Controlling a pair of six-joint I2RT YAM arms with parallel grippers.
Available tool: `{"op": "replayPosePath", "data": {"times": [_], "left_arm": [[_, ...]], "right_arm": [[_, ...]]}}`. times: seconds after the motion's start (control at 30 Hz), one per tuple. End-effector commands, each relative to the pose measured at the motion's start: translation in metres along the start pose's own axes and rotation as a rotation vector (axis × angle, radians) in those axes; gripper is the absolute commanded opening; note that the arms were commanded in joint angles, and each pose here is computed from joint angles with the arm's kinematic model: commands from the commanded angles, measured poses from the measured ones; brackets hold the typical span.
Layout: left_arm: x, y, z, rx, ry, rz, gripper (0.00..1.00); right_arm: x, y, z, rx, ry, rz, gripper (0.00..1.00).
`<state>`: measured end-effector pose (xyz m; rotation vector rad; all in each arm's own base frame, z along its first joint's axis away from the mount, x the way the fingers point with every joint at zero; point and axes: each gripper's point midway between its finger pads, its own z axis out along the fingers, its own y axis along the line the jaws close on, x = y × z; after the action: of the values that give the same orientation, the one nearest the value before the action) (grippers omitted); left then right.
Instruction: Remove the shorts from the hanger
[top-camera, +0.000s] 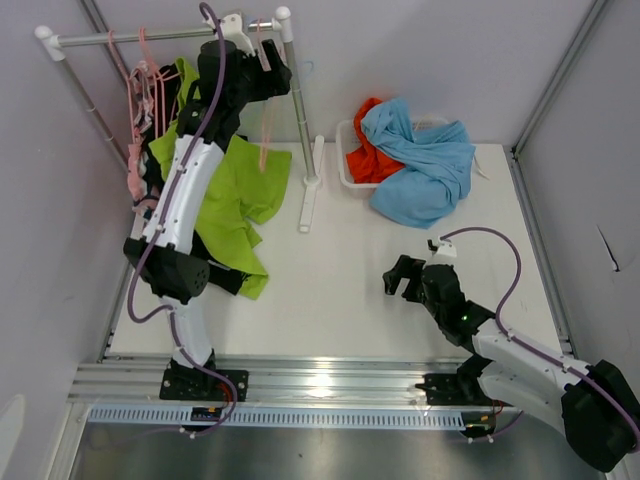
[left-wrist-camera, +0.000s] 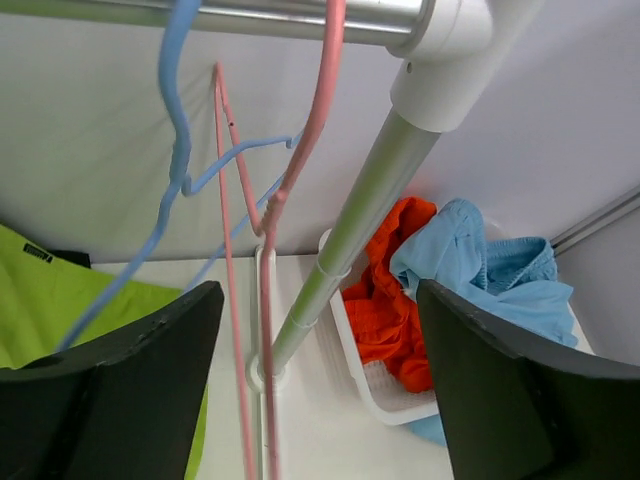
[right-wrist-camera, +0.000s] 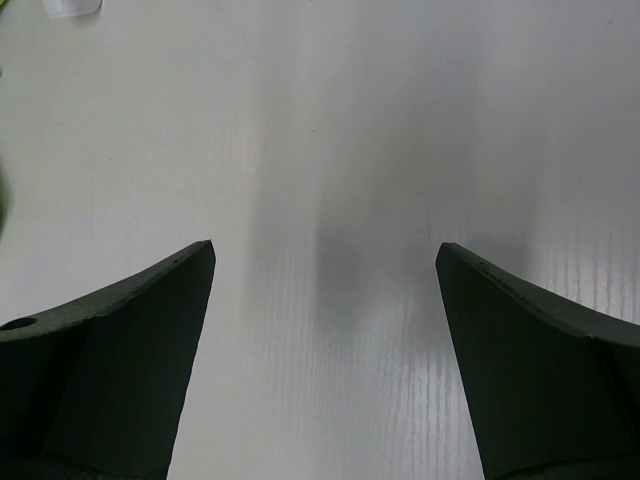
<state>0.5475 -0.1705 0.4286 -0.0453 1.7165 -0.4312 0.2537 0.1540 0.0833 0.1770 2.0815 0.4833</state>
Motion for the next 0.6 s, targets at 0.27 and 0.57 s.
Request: {"op": "replayPosePath", "data": {"times": [0.27,0.57], "left_arm": [[-0.140,0.028,-0.161,-0.163,-0.295,0.118,0.96],[-0.139,0.118,-0.184,-0.322,-0.265,0.076,0.86]], "right_arm": [[0.002,0.008,0.000,-0.073,-0.043,0.039,0.99],[0.008,0.011,0.007,-0.074,-0.004,0.022,0.99]]}}
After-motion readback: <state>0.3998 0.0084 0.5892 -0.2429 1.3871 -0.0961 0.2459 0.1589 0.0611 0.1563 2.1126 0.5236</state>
